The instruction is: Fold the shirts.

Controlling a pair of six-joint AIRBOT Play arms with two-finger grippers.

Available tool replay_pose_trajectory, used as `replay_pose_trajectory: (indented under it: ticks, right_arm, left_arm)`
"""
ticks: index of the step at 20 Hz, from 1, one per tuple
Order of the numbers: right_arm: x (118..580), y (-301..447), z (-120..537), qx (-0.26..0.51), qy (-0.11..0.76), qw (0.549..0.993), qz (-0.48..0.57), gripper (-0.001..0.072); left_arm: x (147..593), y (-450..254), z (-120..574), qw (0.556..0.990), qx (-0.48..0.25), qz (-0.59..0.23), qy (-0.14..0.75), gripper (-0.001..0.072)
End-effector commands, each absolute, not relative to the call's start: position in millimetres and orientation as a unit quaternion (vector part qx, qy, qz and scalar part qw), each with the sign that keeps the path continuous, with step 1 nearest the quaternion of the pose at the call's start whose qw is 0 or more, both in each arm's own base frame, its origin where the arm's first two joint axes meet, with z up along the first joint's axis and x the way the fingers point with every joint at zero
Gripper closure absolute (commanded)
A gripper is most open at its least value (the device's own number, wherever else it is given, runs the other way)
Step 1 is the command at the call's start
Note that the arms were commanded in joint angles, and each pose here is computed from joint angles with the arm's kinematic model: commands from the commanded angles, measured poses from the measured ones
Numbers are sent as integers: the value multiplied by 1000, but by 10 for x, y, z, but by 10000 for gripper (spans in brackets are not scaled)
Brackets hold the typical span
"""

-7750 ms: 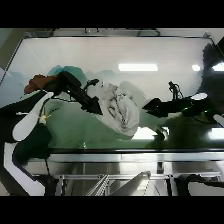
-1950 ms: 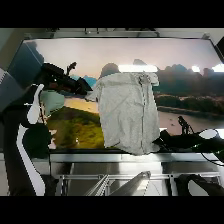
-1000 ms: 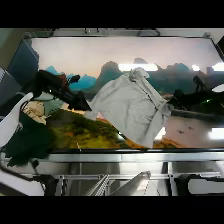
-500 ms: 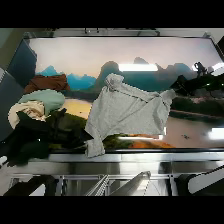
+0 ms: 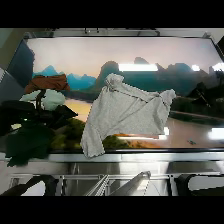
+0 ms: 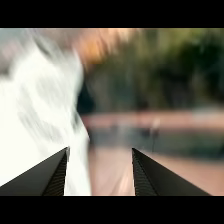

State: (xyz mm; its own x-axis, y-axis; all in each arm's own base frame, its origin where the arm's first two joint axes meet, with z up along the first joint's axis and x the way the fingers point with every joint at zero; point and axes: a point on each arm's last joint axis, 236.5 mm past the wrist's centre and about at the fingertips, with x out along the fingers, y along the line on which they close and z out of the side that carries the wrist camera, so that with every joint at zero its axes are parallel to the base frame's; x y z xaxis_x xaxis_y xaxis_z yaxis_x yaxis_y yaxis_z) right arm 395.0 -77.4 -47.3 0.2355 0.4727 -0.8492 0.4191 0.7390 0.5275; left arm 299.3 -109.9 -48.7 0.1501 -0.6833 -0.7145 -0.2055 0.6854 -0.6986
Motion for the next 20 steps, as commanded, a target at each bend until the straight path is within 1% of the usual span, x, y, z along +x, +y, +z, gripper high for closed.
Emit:
replay_pose_trajectory:
  ticks: [1, 4, 7, 8, 9, 10, 12, 14, 15, 16, 17, 18, 19, 20]
  right_arm:
    - [3383, -590, -632, 382, 635, 672, -4, 250]
    - [3093, -446, -732, 386, 634, 670, -14, 249]
    - [2791, -186, -838, 403, 649, 646, 0, 248]
    - [2709, -69, -883, 416, 651, 635, 11, 248]
    - [2649, 82, -915, 433, 649, 626, 31, 248]
    - [2622, 220, -937, 446, 643, 620, 50, 248]
    - [2571, 463, -1018, 460, 638, 614, 69, 248]
    - [2518, 655, -1126, 445, 650, 611, 77, 248]
    - [2518, 730, -1166, 434, 656, 612, 81, 248]
    - [2536, 810, -1197, 428, 659, 613, 85, 248]
    - [2566, 887, -1234, 425, 659, 615, 87, 248]
    - [2583, 953, -1265, 423, 660, 614, 90, 249]
    - [2591, 1022, -1281, 423, 660, 613, 98, 290]
    - [2608, 1075, -1267, 421, 657, 616, 111, 604]
  left_arm:
    - [2896, -1104, -803, 602, -355, -198, 687, 7]
    - [2678, -1272, -979, 546, -352, -219, 728, 7]
    - [2428, -1442, -1166, 509, -343, -222, 758, 7]
    - [2355, -1517, -1192, 498, -338, -230, 765, 72]
    - [2304, -1586, -1212, 492, -328, -238, 770, 183]
    - [2272, -1639, -1227, 490, -319, -243, 774, 236]
    - [2249, -1735, -1228, 491, -307, -251, 776, 242]
    - [2287, -1806, -1198, 496, -297, -261, 773, 245]
    - [2331, -1840, -1178, 501, -292, -266, 770, 379]
    - [2387, -1866, -1158, 509, -285, -271, 766, 667]
    - [2444, -1891, -1136, 516, -279, -276, 762, 691]
    - [2501, -1920, -1106, 522, -273, -282, 757, 691]
    - [2553, -1940, -1074, 527, -269, -287, 753, 691]
    - [2609, -1945, -1036, 532, -267, -291, 749, 691]
